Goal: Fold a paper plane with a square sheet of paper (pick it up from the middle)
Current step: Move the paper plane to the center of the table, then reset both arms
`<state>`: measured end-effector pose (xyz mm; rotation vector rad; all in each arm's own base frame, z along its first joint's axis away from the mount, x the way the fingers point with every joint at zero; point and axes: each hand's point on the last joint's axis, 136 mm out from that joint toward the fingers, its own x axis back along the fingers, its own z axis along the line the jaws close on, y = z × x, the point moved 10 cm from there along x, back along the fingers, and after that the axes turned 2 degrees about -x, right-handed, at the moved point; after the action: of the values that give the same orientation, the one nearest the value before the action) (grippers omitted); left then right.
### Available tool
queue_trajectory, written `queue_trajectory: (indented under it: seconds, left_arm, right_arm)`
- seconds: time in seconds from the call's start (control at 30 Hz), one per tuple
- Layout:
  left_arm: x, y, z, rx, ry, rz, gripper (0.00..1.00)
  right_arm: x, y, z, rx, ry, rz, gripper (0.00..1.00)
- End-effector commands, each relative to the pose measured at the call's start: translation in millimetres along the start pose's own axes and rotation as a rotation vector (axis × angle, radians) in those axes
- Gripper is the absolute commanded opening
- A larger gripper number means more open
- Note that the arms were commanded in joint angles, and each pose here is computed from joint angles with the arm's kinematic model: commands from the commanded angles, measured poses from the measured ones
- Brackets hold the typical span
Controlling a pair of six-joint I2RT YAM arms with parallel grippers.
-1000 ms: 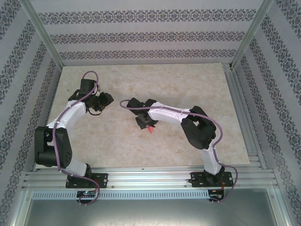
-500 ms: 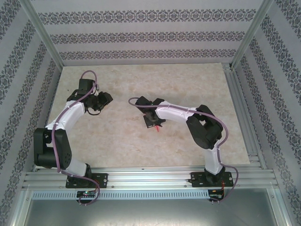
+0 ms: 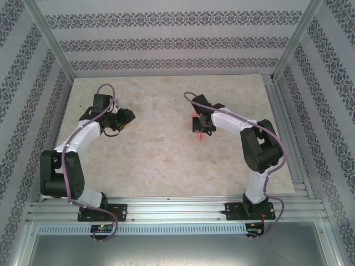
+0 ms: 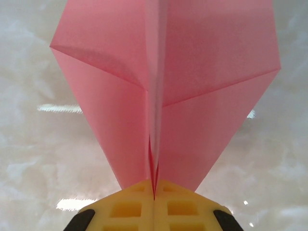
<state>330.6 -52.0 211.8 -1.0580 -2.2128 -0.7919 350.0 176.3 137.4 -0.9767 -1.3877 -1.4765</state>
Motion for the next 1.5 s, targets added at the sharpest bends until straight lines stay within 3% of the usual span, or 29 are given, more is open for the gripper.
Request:
queue_trajectory:
  seconds: [0.0, 0.13, 0.17, 0.23, 0.27, 0.4, 0.47, 0.53, 0.67, 0.7, 0.83, 0.93, 1.07, 1.2, 1.37, 1.4, 1.47]
  left_arm:
    - [17, 7, -13, -0.055, -0.088, -0.065, 0.39]
    - [25, 6, -18, -0.094, -0.092, -0.089, 0.41]
    - [28, 6, -19, -0.105, -0.092, -0.103, 0.41]
    - [36, 6, -20, -0.136, -0.073, -0.144, 0.44]
    - [40, 6, -21, -0.149, -0.054, -0.170, 0.46]
    - [62, 7, -23, -0.201, 0.020, -0.307, 0.67]
    - [71, 7, -22, -0.218, 0.053, -0.368, 0.74]
    - [77, 6, -19, -0.224, 0.091, -0.426, 0.84]
    - [75, 5, -5, -0.270, 0.186, -0.514, 1.00]
    - [71, 5, 3, -0.283, 0.235, -0.534, 1.00]
    - [50, 1, 39, -0.380, 0.380, -0.686, 1.00]
    - [32, -6, 65, -0.445, 0.417, -0.822, 1.00]
    - [14, 9, 51, -0.609, 0.419, -0.727, 1.00]
    - [9, 12, 45, -0.735, 0.399, -0.744, 1.00]
    - [9, 8, 48, -0.742, 0.452, -0.666, 1.00]
    - [5, 6, 53, -0.731, 0.465, -0.652, 1.00]
    - [-5, 2, 63, -0.733, 0.473, -0.641, 0.99]
  right_arm:
    - [-16, 5, 11, 0.048, 0.064, 0.036, 0.00]
    - [-19, 8, 10, 0.074, 0.022, 0.068, 0.05]
    - [-12, 9, 9, 0.076, 0.015, 0.055, 0.09]
    - [14, 12, 9, 0.085, 0.029, 0.005, 0.29]
    - [28, 14, 8, 0.086, 0.024, -0.018, 0.31]
    - [104, 17, -6, 0.082, 0.012, -0.194, 0.52]
    - [136, 15, -13, 0.085, 0.023, -0.285, 0.56]
    - [163, 10, -29, 0.056, -0.056, -0.395, 0.63]
    - [185, -10, -66, -0.020, -0.235, -0.625, 0.91]
    - [181, -17, -79, -0.056, -0.304, -0.704, 0.98]
    - [140, -46, -131, -0.175, -0.505, -0.884, 0.98]
    - [105, -56, -171, -0.270, -0.461, -0.863, 0.98]
    - [76, -65, -184, -0.258, -0.428, -0.934, 0.98]
    - [69, -51, -184, -0.172, -0.383, -0.995, 0.98]
    - [53, -32, -183, -0.131, -0.290, -1.012, 0.98]
    - [48, -30, -183, -0.123, -0.262, -1.064, 0.98]
    - [52, -39, -183, -0.113, -0.264, -1.044, 0.98]
